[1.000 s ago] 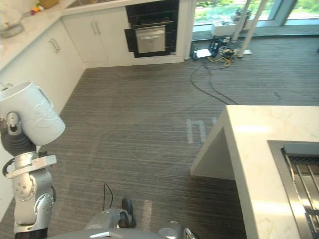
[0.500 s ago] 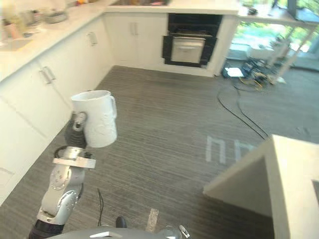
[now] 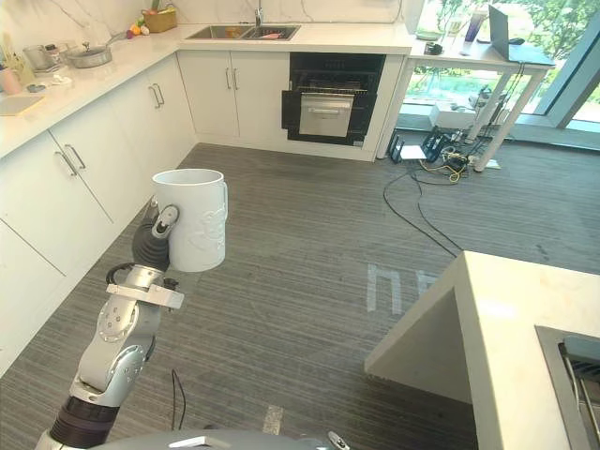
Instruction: Walk over to the sink, pick up the cup, carry it to the dishwasher, place the cup inside the dishwasher, then close the dishwasher door
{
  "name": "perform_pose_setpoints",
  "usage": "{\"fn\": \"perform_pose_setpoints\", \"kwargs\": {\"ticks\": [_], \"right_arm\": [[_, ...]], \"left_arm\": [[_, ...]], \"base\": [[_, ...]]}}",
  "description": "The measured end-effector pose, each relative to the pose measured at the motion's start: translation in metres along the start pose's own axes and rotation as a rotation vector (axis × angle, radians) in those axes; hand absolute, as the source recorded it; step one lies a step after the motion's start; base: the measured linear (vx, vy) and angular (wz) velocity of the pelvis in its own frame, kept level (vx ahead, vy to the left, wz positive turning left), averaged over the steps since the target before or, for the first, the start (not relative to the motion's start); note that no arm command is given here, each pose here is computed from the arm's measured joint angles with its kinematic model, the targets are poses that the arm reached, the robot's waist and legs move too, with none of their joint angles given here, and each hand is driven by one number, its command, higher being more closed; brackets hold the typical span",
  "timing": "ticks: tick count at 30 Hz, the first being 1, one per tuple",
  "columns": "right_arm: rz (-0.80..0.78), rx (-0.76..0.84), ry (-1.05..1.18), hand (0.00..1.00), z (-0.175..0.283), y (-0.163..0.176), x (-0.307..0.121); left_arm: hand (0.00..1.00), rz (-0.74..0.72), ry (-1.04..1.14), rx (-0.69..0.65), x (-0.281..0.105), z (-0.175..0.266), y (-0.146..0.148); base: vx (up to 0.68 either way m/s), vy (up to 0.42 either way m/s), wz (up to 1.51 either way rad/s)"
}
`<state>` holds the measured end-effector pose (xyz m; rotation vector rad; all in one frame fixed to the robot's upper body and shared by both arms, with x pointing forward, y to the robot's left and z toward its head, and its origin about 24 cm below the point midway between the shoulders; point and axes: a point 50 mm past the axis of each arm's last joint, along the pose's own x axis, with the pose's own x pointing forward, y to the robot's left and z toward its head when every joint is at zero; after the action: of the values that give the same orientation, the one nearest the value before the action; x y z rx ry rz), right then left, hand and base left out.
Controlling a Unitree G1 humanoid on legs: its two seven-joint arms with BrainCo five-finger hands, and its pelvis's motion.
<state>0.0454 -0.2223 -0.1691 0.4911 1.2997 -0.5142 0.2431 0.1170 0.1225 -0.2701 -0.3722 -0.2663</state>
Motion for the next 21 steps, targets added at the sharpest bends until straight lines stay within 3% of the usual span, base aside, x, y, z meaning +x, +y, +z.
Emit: {"fn": "perform_pose_setpoints", "kwargs": {"ticks": [5,6,12,16,21], "right_arm": [[0.011,-0.006,0.013,0.0,-0.002,0.004,0.001],[0.083,-0.018,0.0,0.0,-0.001,0.02,0.002],[0.079,-0.016,0.007,0.0,-0.004,0.018,0.002],[0.125,0.009,0.011,0.0,-0.006,0.018,0.001],[0.141,0.165,-0.005,0.0,-0.014,0.014,0.0]], "left_arm": [[1.0,0.013,0.034,0.014,-0.001,-0.007,0.005],[1.0,0.038,0.081,0.07,-0.004,-0.015,0.014],[1.0,0.049,0.091,0.069,-0.004,-0.017,0.017],[1.0,0.181,0.173,0.063,-0.015,-0.037,0.038],[1.0,0.347,0.296,0.022,-0.039,-0.064,0.057]], "base": [[0.02,-0.008,-0.13],[0.01,0.003,-0.03],[0.0,0.0,0.0],[0.0,0.0,0.0],[0.02,0.015,0.05]]}}
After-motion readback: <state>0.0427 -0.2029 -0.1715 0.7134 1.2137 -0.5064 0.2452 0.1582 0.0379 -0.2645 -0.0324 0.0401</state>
